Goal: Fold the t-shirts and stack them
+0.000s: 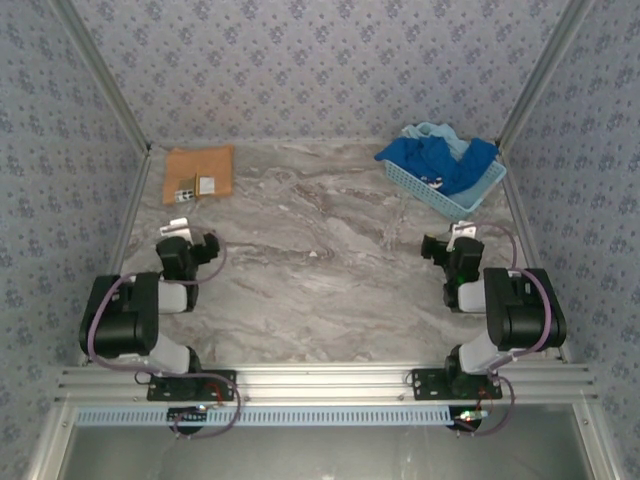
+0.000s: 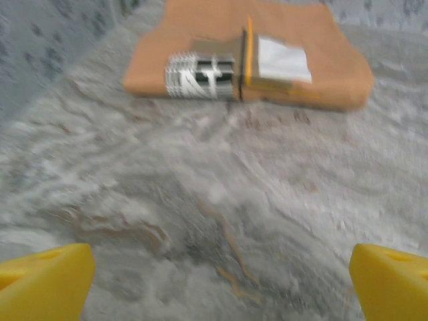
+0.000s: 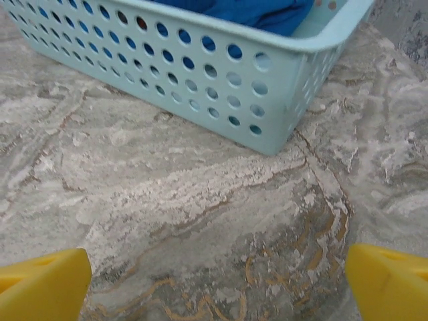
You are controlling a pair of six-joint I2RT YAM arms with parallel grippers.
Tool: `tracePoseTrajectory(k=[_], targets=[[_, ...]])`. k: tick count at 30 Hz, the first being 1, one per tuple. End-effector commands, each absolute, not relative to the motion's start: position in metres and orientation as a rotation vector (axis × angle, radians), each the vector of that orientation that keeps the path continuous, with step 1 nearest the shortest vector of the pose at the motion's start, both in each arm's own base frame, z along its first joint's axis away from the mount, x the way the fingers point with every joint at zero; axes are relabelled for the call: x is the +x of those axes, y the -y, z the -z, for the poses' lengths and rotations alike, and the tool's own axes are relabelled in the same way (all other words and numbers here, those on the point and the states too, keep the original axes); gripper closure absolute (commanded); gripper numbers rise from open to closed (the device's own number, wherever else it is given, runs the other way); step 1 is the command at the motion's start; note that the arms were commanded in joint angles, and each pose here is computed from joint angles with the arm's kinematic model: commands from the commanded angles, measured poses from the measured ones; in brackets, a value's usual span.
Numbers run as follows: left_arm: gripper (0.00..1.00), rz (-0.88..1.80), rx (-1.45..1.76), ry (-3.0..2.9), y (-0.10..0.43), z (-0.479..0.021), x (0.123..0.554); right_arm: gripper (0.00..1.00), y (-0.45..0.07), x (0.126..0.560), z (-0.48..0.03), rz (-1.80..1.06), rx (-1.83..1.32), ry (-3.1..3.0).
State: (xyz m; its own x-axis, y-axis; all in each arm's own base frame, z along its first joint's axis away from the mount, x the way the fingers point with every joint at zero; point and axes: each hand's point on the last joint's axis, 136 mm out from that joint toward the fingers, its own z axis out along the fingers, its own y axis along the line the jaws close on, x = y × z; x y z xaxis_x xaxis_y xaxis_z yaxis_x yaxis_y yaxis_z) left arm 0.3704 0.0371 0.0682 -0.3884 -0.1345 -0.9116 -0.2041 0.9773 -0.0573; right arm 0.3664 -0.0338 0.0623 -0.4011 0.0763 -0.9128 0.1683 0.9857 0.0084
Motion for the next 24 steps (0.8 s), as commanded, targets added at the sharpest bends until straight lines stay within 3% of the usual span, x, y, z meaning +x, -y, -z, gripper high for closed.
tracePoseTrajectory(k=[1,24], targets=[[0.02,-0.101,-0.195,-1.915,-0.035,-0.091,0.393,0.0,0.032,0.382,-0.086,0.076,0.144,-1.899],[0.02,-0.114,-0.152,-1.946,-0.027,-0.09,0.394,0.0,0.029,0.388,-0.087,0.14,0.117,-1.928]])
